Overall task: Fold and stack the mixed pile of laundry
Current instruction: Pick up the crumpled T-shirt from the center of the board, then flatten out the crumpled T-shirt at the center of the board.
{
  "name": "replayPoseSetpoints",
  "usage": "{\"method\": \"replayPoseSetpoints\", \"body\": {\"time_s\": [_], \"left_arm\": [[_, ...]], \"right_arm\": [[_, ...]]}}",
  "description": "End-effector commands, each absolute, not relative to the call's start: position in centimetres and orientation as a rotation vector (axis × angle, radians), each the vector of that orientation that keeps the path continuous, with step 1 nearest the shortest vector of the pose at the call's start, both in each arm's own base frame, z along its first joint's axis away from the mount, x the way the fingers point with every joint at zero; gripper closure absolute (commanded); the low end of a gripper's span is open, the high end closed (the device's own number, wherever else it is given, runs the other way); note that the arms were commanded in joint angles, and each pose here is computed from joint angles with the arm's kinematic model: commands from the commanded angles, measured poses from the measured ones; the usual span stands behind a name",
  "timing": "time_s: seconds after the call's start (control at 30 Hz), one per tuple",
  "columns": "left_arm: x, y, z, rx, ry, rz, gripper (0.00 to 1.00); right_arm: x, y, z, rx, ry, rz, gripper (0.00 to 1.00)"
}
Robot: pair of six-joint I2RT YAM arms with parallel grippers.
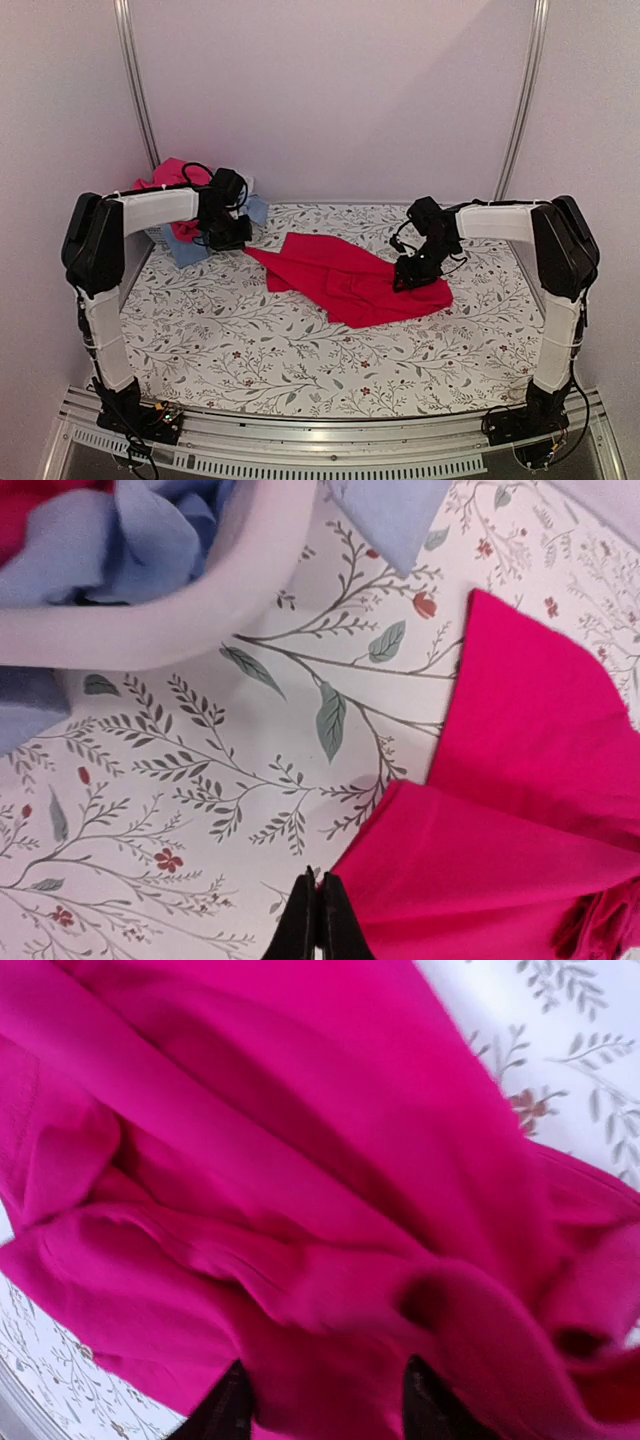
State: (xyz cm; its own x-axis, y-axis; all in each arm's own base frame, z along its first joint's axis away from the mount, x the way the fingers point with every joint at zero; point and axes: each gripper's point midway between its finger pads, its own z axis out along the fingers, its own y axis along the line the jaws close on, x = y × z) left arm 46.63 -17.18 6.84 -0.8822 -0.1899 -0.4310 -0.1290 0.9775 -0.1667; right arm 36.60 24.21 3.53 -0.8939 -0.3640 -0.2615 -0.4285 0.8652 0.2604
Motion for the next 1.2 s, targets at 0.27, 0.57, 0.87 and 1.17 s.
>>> {"method": "replayPoseSetpoints", "body": {"time_s": [0.27, 0.57, 0.87, 1.17], "left_arm": [[40.2, -13.0, 11.7, -0.364, 2.594, -0.227, 1.00], [38.8, -13.7, 11.6, -0.359, 2.603, -0.242, 1.00], [39.0, -14.1, 12.4, -0.372, 2.585, -0.261, 1.00], [38.9, -13.9, 12.2, -0.371, 2.589, -0.244, 1.00]], "right_arm": [[37.7, 19.1, 11.9, -0.424, 2.657, 0.555, 1.00], [37.1, 32.8, 15.4, -0.906, 2.435, 0.736, 0.39], [36.9, 39.6, 9.2, -1.071, 2.519, 0.640, 0.26], [38.7, 38.8, 3.4, -1.032, 2.616, 0.288, 0.37]]}}
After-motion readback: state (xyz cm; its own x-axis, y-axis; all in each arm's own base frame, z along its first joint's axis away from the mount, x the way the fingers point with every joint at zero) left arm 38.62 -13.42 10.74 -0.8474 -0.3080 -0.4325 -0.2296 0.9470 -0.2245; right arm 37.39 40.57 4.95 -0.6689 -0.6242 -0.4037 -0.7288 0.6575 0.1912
